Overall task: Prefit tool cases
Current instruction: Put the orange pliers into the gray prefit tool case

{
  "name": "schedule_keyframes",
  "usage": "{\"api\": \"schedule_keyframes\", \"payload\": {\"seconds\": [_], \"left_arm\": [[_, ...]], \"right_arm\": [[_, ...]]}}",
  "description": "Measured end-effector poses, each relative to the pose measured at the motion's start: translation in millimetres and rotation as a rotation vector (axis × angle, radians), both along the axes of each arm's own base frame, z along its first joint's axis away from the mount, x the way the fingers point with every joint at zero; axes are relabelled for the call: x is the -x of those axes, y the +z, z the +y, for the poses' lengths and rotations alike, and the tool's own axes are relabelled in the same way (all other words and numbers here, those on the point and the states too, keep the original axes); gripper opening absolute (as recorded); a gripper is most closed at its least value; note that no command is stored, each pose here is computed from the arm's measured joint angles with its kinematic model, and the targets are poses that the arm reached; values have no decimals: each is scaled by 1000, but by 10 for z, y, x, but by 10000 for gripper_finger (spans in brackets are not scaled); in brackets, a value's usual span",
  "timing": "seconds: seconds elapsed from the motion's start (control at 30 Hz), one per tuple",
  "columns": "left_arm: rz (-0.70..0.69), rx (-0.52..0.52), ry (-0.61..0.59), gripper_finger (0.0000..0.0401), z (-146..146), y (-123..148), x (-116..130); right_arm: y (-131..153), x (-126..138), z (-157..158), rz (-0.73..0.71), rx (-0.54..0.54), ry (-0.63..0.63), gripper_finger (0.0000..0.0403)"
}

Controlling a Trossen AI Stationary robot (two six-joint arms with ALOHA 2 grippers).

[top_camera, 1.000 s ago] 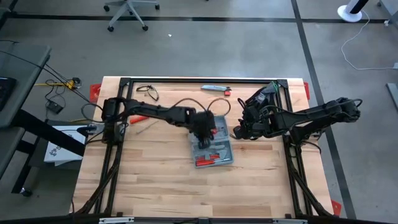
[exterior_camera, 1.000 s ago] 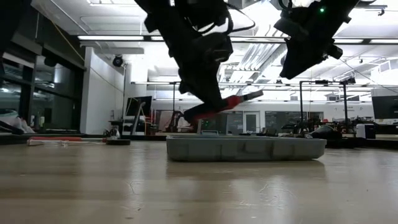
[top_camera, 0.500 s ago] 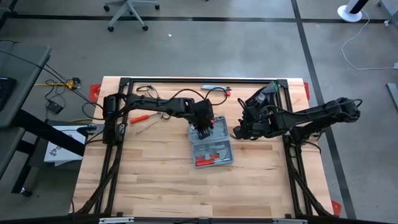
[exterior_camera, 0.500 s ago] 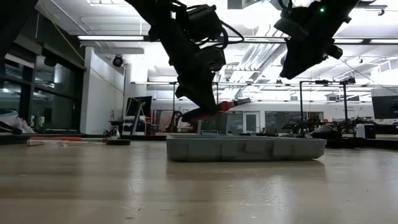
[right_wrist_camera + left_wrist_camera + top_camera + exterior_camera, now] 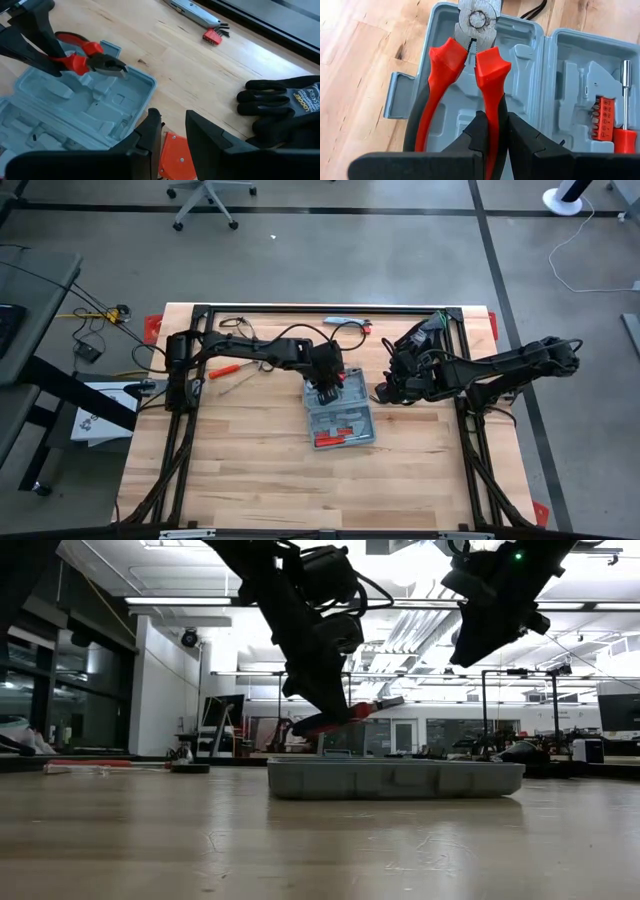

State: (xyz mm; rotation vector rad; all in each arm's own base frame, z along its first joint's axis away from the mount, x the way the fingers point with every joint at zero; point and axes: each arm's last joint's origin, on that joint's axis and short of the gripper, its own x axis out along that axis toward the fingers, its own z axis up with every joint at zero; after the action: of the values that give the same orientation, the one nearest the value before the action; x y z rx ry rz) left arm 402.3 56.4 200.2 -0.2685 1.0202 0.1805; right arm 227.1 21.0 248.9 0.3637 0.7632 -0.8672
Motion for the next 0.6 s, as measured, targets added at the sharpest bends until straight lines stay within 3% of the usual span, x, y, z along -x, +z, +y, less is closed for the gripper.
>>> {"api": "schedule_keyframes", "payload": {"seconds": [0.37, 0.6], "left_arm": [[47, 28, 6, 34, -48, -135, 71], [59, 61, -34, 34, -310, -180, 70]], "right_arm": [[0, 0, 0, 0, 0, 0, 83], [0, 0, 0, -1, 0, 0, 83]]}}
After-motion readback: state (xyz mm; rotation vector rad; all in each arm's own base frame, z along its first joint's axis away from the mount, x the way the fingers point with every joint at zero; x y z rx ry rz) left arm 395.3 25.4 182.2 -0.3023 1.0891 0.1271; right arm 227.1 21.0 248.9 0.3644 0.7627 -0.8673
